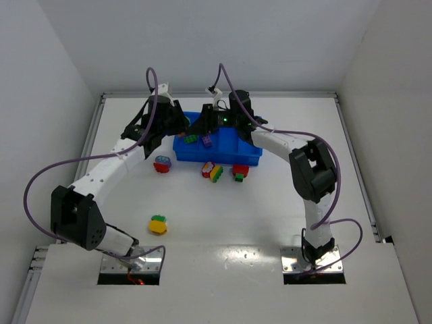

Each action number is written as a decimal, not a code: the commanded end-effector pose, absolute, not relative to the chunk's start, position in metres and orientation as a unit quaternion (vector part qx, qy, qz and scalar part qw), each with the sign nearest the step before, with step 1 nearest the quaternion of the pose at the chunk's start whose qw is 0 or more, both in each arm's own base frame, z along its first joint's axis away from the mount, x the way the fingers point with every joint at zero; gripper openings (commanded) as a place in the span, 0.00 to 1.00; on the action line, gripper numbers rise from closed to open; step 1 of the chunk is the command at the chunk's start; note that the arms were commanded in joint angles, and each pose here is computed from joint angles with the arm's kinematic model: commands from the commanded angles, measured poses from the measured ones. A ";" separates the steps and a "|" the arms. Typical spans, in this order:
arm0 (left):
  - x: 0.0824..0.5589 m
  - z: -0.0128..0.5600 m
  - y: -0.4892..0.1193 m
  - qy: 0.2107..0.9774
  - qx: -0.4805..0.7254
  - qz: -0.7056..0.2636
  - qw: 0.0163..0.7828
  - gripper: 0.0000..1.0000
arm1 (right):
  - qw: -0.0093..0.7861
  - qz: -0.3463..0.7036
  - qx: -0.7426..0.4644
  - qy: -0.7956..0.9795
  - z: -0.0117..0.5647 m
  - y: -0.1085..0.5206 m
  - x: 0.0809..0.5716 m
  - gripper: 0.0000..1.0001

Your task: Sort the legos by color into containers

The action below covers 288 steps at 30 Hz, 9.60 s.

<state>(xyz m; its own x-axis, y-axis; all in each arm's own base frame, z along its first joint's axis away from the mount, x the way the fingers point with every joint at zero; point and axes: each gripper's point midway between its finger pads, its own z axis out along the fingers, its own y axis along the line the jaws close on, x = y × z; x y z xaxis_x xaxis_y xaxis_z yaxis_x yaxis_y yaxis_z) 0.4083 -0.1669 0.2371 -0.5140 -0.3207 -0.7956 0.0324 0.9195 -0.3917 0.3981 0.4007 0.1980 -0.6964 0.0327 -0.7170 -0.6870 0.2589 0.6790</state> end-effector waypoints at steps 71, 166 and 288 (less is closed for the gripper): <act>0.422 0.302 -0.125 0.732 0.033 -0.453 0.508 0.00 | 0.463 0.362 -0.319 0.744 0.182 0.352 0.446 0.66; 0.327 0.259 -0.200 0.696 0.207 -0.620 0.298 0.26 | 0.313 0.644 -0.351 0.604 0.290 0.381 0.362 0.00; 0.159 0.083 -0.076 0.670 0.683 -0.202 0.211 0.97 | 0.500 0.225 -0.382 0.744 0.208 0.272 0.415 0.85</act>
